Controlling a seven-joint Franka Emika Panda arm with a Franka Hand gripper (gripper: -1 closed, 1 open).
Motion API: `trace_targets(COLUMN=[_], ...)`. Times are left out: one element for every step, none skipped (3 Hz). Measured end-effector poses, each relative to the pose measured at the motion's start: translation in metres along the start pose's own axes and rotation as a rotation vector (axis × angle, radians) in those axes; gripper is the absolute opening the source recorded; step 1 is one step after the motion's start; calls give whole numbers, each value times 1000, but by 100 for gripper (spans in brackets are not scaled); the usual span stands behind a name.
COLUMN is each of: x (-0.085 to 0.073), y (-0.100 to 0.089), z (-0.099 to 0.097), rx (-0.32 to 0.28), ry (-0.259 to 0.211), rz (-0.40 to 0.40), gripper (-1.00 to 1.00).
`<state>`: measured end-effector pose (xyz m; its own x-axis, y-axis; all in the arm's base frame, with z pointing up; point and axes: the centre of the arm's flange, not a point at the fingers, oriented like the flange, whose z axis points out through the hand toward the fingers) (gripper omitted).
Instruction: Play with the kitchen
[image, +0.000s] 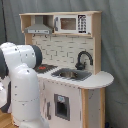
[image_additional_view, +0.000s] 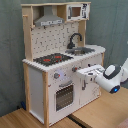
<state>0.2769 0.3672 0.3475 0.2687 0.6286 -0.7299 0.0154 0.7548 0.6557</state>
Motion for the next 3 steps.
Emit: trace_targets(x=[-7,-9,-6], y=[-29,-42,-46], z=[18,36,47], rx=[12,17,7], ry=[15,45,100], rz=[-47,-76,-91], gripper=[100,100,100])
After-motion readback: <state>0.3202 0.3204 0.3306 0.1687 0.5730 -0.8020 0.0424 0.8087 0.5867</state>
